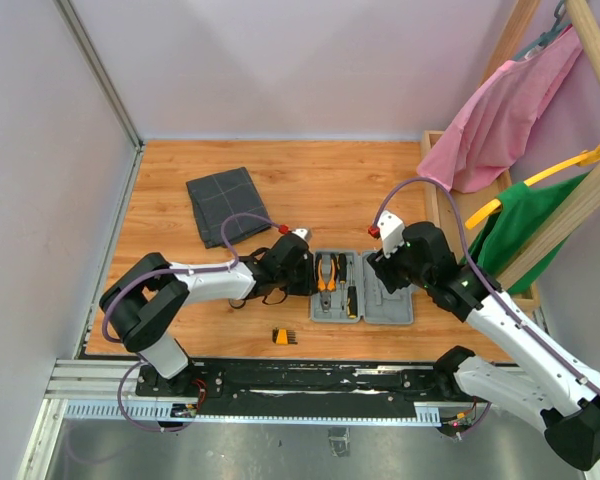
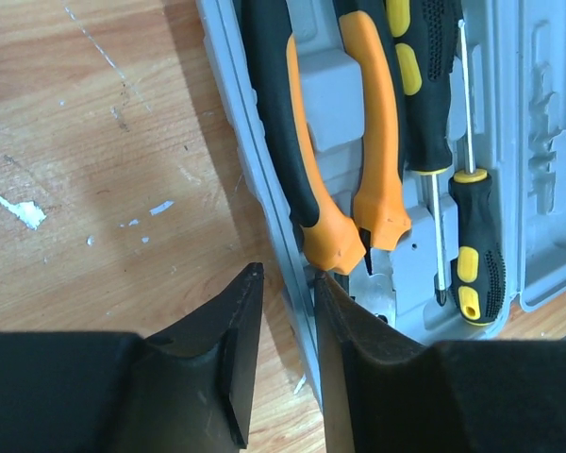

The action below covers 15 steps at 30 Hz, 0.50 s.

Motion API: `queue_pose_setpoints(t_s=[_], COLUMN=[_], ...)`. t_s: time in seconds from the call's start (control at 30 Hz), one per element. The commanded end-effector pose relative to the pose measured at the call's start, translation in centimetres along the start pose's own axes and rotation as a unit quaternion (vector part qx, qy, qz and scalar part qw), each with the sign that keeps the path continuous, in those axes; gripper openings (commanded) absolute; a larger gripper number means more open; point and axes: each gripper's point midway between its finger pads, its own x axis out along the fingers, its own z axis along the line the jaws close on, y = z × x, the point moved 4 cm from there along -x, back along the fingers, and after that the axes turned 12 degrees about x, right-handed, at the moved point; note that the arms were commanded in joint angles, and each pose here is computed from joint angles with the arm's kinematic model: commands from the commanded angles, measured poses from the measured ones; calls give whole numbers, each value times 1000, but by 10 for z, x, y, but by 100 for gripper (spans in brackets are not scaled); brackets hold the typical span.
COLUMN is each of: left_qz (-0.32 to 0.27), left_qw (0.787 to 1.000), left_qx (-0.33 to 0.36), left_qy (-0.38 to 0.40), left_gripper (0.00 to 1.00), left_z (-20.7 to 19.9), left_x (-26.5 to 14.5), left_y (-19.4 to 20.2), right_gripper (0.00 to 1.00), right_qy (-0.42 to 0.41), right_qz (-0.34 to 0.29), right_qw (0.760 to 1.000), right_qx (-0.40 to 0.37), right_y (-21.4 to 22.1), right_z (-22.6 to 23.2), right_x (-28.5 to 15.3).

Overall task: Sort the tools into containers
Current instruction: Move the storage box to the center of the board.

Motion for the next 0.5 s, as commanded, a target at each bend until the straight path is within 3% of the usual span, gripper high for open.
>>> queue_pose_setpoints(t_s=[0.0,0.27,0.47], left_qz=[-8,-6,-6], left_qw=[1000,998,997], left_qx=[3,6,-9], left_qy=[-28,-61,-82], left_gripper=[30,15,9], left_z=[6,23,48], left_x=[4,-2,-13], left_y=[-6,-2,2], right_gripper=[8,9,10], right_qy=[9,-13,-43], right_qz=[-12,0,6], right_qw=[1000,1000,999], right_qx=[10,-1,-15], right_y=[-1,1,1], right_z=[-7,-1,7], right_x=[0,7,13])
